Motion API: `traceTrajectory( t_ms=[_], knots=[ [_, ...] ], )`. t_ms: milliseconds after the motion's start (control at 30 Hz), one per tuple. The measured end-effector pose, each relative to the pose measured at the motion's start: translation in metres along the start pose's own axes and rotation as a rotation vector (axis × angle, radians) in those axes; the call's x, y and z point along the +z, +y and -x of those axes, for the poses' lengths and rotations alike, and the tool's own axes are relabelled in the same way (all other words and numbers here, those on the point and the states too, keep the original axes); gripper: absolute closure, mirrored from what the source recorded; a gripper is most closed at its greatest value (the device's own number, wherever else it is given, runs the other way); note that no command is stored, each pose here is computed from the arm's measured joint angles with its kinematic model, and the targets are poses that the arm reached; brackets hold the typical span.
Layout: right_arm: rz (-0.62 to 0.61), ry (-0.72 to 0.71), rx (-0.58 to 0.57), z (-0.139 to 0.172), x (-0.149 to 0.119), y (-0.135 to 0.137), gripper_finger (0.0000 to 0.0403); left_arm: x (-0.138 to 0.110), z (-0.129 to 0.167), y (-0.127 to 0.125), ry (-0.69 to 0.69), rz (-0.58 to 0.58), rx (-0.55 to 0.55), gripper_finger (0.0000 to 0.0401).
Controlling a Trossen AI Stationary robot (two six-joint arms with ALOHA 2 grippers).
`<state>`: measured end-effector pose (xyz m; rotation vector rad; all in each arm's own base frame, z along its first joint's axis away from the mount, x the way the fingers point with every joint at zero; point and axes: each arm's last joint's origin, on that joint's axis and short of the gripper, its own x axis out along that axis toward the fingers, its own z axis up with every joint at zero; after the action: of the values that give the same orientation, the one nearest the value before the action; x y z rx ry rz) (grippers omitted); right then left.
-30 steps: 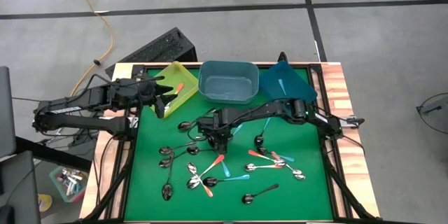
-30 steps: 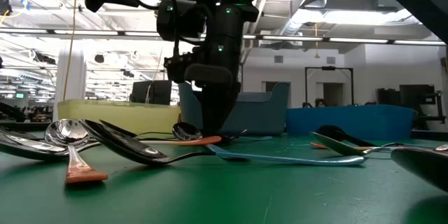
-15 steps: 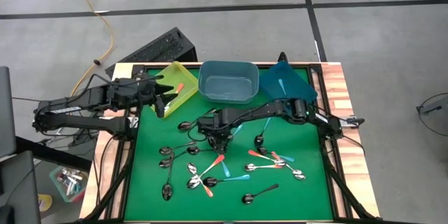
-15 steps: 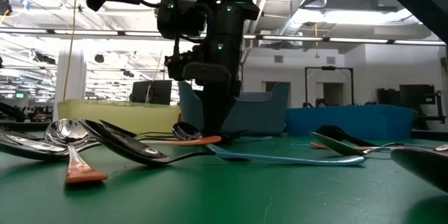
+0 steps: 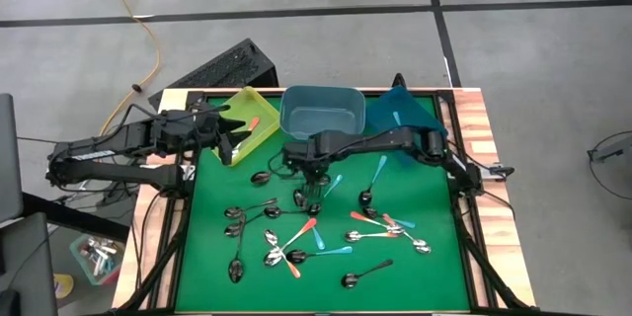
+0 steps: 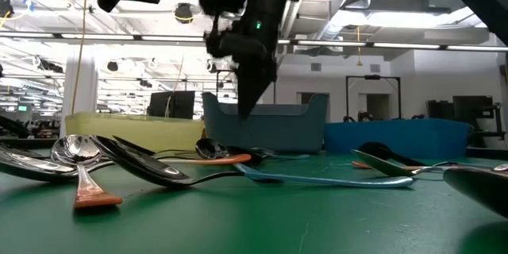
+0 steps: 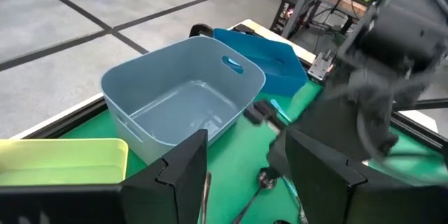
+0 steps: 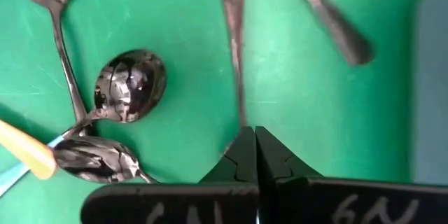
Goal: Sort silverware by color (type)
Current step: Put the black spoon into the light blue bin
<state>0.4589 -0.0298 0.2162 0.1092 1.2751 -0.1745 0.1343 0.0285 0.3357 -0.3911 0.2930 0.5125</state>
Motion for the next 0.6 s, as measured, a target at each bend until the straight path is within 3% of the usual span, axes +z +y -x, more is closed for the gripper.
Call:
traceTrajectory(
  t_ms=[267,600],
  knots=[
    [-0.047,-0.070,-0.005,0.029,0.003,-0.021,0.0394,0.001,0.004,0.001,-0.017,0.005,-0.006,0.0225],
    [0.048,-0.063,0.073,0.022,0.001,-0.014,0.0303,0.001,0.005,0.001,-0.018,0.004,-0.001,0.0225]
  ],
)
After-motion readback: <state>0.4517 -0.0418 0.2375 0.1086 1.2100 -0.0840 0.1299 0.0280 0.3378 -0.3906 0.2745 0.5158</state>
